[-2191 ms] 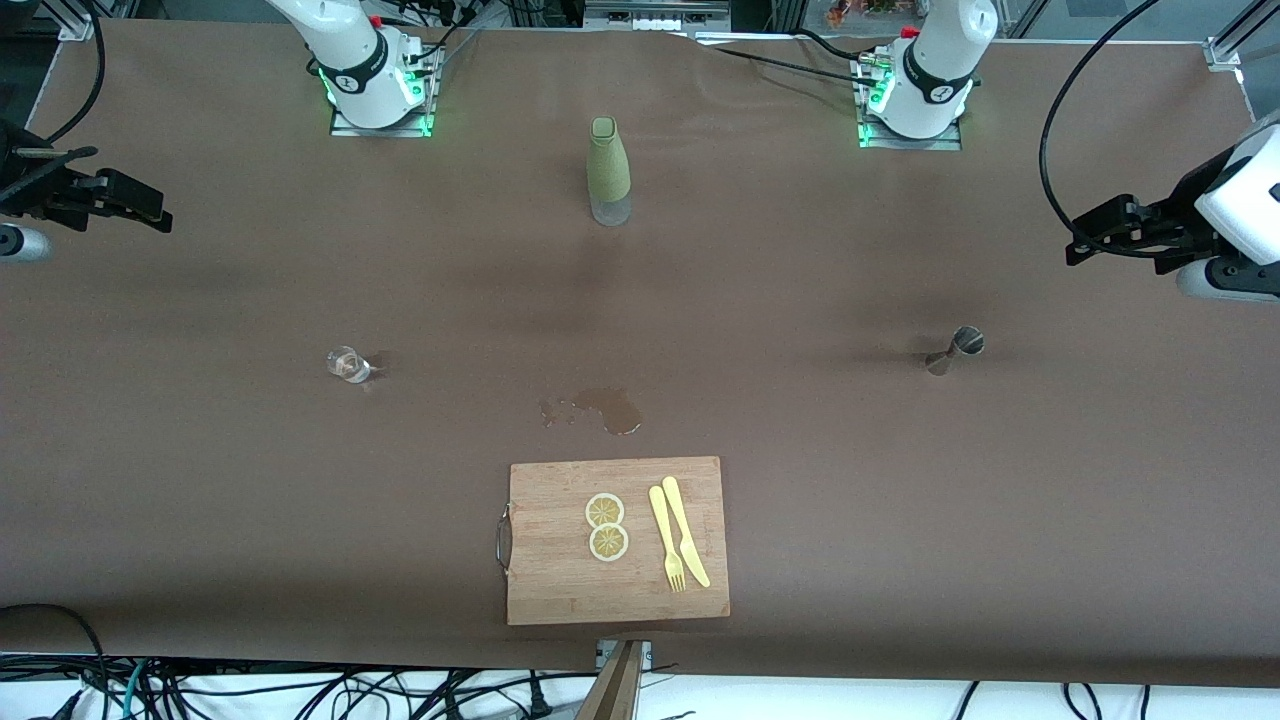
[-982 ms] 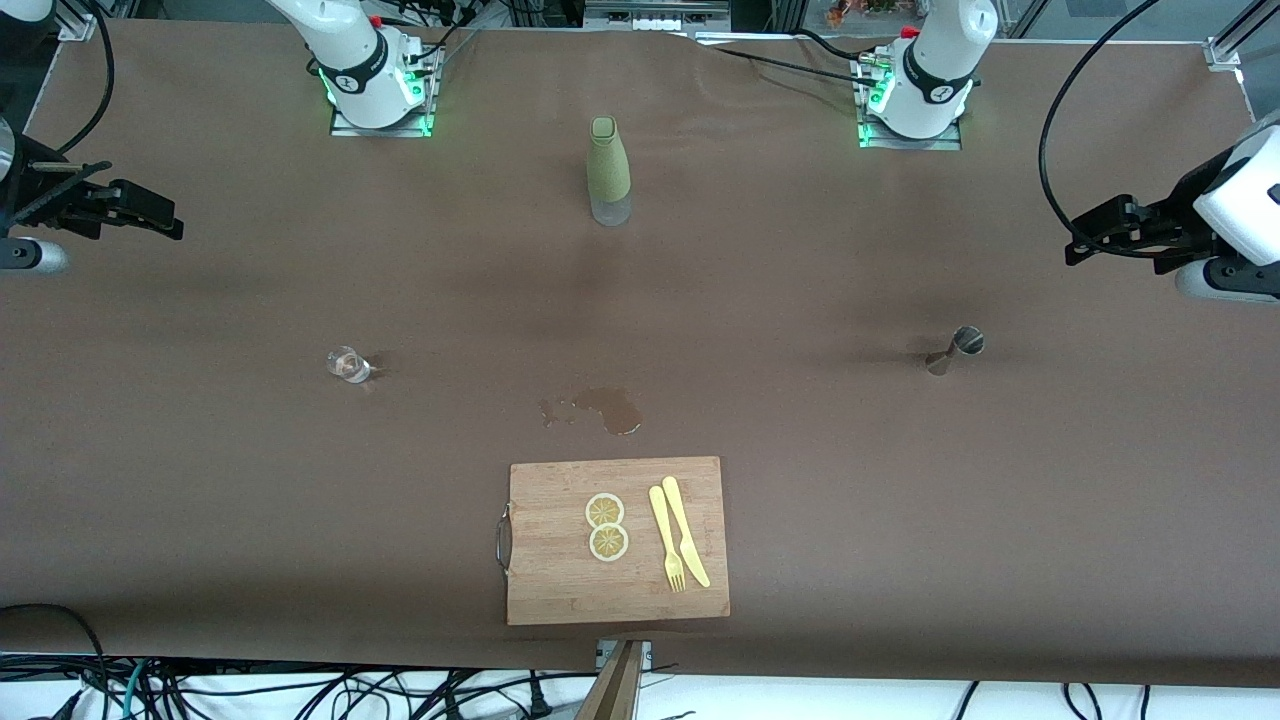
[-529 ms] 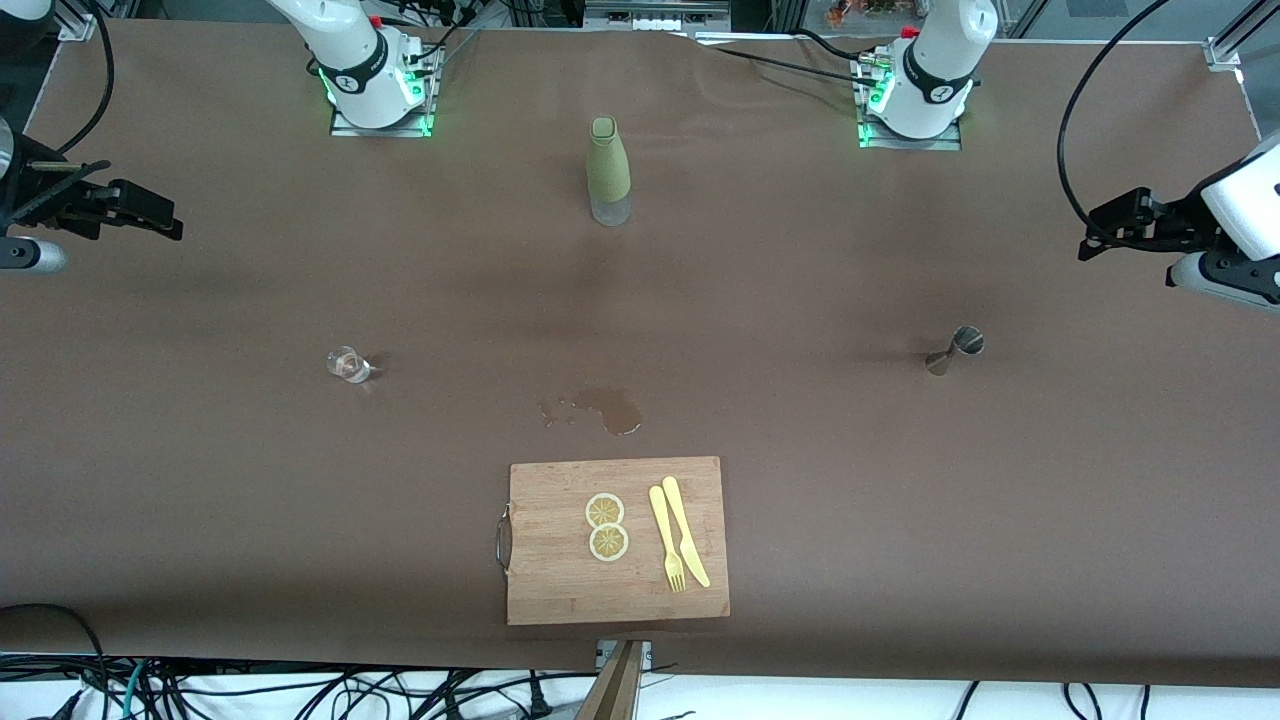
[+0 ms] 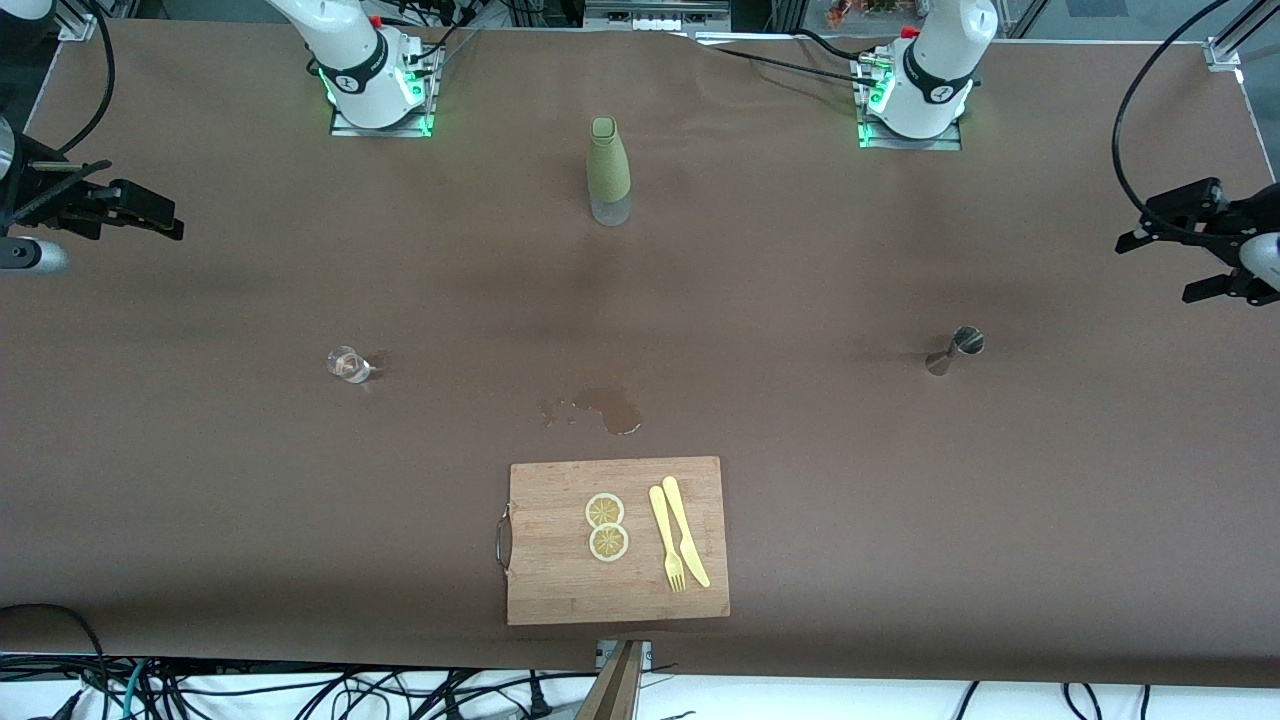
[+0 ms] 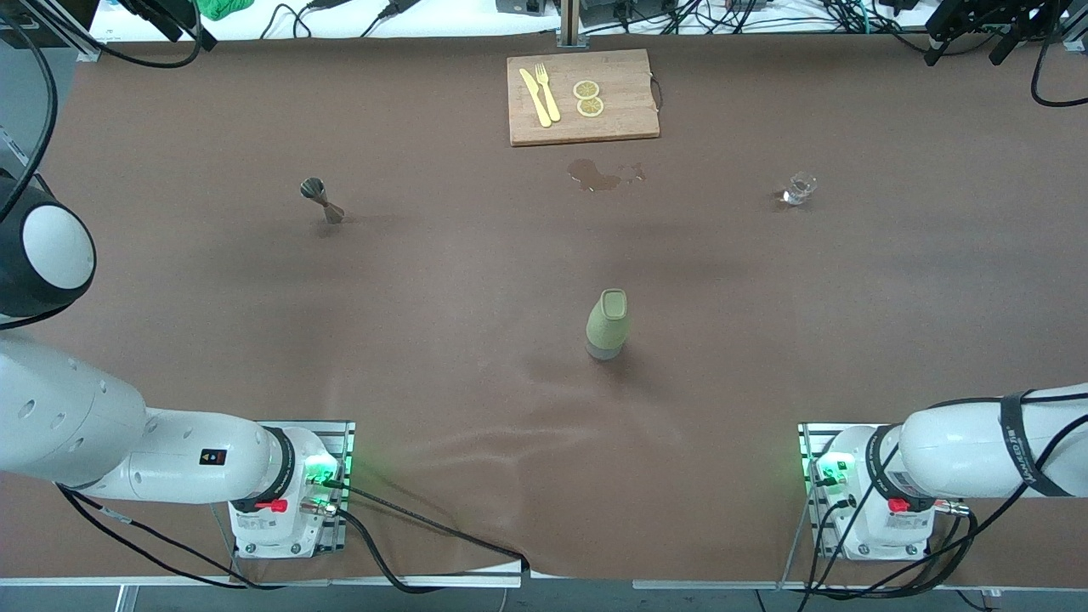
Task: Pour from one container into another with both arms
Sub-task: 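Reach the right gripper to the glass beaker while the left gripper reaches the jigger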
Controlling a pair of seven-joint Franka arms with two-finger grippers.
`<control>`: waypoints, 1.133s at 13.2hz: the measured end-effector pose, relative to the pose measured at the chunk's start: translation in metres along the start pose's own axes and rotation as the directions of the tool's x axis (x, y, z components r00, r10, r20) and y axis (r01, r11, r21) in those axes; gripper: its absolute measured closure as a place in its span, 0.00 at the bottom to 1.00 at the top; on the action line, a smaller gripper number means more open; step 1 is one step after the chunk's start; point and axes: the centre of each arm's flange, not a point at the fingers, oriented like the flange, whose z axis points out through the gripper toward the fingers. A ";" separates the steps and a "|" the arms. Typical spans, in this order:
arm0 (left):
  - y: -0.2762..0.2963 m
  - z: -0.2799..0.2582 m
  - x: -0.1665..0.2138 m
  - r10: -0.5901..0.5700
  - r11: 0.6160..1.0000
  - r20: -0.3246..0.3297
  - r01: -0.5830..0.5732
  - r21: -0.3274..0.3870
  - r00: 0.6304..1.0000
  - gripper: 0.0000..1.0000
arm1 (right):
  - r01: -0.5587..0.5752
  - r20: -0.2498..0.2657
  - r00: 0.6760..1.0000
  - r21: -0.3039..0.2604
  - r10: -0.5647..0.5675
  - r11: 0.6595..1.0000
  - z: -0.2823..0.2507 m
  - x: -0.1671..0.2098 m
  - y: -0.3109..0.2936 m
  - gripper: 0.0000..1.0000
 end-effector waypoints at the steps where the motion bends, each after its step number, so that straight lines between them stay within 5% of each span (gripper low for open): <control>1: -0.009 0.003 -0.007 0.054 0.998 -0.027 -0.055 -0.036 0.998 0.00 | 0.003 0.000 1.000 0.000 -0.003 1.000 0.000 0.000 -0.001 0.00; 4: -0.025 0.013 -0.019 0.212 0.970 -0.103 -0.222 -0.100 0.972 0.00 | 0.010 0.004 1.000 -0.001 -0.010 1.000 0.000 0.000 -0.006 0.00; 7: -0.043 0.030 -0.030 0.387 0.901 -0.196 -0.415 -0.130 0.901 0.00 | 0.105 0.067 0.992 0.018 -0.106 0.994 0.019 0.006 -0.005 0.00; 10: -0.067 0.062 -0.047 0.473 0.832 -0.289 -0.530 -0.163 0.832 0.00 | 0.354 0.086 0.925 0.162 -0.370 0.921 0.063 0.026 0.040 0.00; 13: -0.099 0.103 -0.064 0.535 0.753 -0.408 -0.637 -0.167 0.740 0.00 | 0.431 0.089 0.879 0.274 -0.469 0.860 0.102 0.033 0.086 0.00; 15: -0.119 0.132 -0.070 0.559 0.700 -0.481 -0.695 -0.162 0.675 0.00 | 0.538 0.061 0.807 0.337 -0.588 0.773 0.124 0.038 0.088 0.00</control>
